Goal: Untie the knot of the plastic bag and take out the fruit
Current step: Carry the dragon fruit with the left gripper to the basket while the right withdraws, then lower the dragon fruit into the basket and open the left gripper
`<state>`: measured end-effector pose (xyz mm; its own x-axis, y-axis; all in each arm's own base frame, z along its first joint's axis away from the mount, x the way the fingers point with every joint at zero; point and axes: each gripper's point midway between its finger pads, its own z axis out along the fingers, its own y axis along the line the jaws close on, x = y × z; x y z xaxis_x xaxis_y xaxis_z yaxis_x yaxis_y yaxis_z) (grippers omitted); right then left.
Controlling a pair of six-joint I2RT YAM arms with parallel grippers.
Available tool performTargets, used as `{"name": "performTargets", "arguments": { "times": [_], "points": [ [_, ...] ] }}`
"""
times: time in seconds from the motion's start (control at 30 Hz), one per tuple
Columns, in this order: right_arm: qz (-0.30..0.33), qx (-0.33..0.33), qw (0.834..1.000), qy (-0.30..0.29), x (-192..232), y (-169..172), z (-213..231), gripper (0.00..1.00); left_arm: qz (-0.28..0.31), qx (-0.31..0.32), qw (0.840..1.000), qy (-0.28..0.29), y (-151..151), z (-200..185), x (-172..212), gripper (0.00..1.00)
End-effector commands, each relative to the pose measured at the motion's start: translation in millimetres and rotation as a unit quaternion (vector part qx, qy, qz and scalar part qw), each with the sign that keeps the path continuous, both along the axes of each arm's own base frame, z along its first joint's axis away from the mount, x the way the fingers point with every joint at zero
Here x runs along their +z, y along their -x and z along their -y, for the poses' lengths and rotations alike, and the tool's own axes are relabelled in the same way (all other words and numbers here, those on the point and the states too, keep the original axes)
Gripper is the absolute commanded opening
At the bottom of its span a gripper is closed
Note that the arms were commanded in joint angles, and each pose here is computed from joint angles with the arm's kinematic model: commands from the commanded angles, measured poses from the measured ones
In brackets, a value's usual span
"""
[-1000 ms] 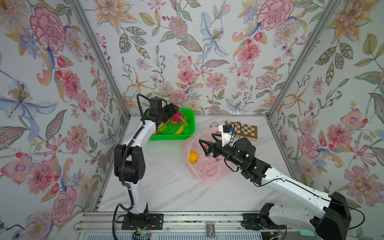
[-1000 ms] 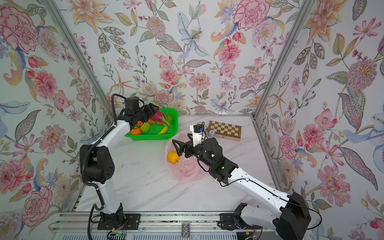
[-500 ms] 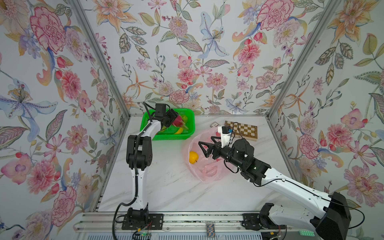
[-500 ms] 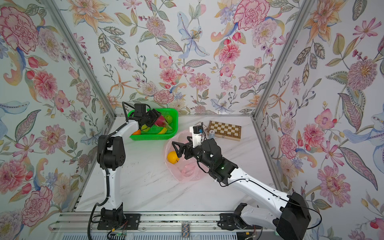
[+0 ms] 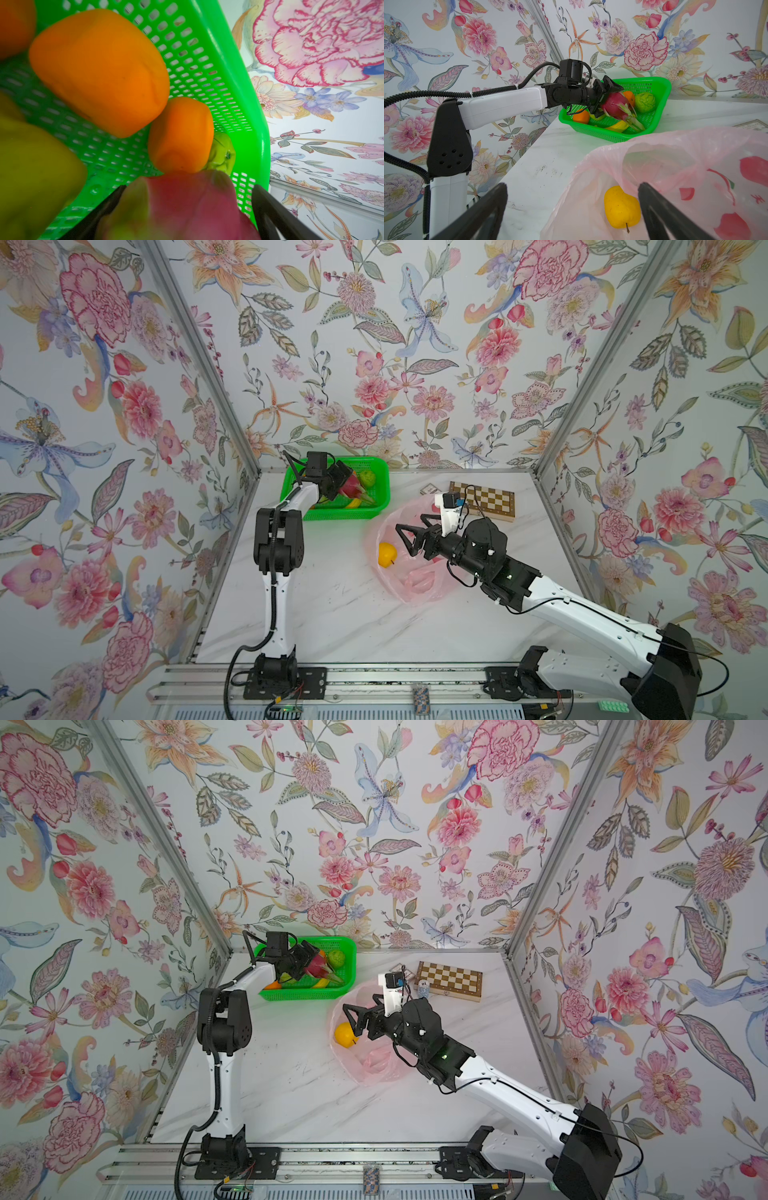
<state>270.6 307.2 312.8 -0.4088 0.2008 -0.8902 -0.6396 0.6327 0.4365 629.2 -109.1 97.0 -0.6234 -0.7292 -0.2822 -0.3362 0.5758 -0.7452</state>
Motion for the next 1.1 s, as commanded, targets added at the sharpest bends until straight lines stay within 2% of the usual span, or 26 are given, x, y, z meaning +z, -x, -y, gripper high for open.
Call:
{"name": "performTargets", "arguments": {
  "times": [0.0, 0.37, 0.63, 0.97, 1.07],
  "points": [
    [-0.006, -0.004, 1.0, -0.001, -2, 2, 1, 0.99, -0.004, 0.007, 1.0, -0.008, 5, -10, -1, 0.99],
    [-0.008, -0.002, 1.0, 0.0, -4, 2, -1, 0.99, 0.036, 0.046, 0.998, -0.007, 17, -26, 40, 0.99],
    [-0.008, -0.002, 1.0, 0.0, -5, 2, -1, 0.99, 0.072, 0.046, 0.996, 0.007, 34, -26, 78, 0.99],
    [-0.02, -0.018, 1.0, 0.015, -19, -1, 7, 0.99, 0.153, 0.032, 0.987, 0.033, 87, -17, 161, 0.94],
    [-0.038, -0.034, 0.998, 0.022, -28, -8, 14, 0.93, 0.179, 0.012, 0.983, 0.03, 110, -7, 190, 0.91]
  ]
}}
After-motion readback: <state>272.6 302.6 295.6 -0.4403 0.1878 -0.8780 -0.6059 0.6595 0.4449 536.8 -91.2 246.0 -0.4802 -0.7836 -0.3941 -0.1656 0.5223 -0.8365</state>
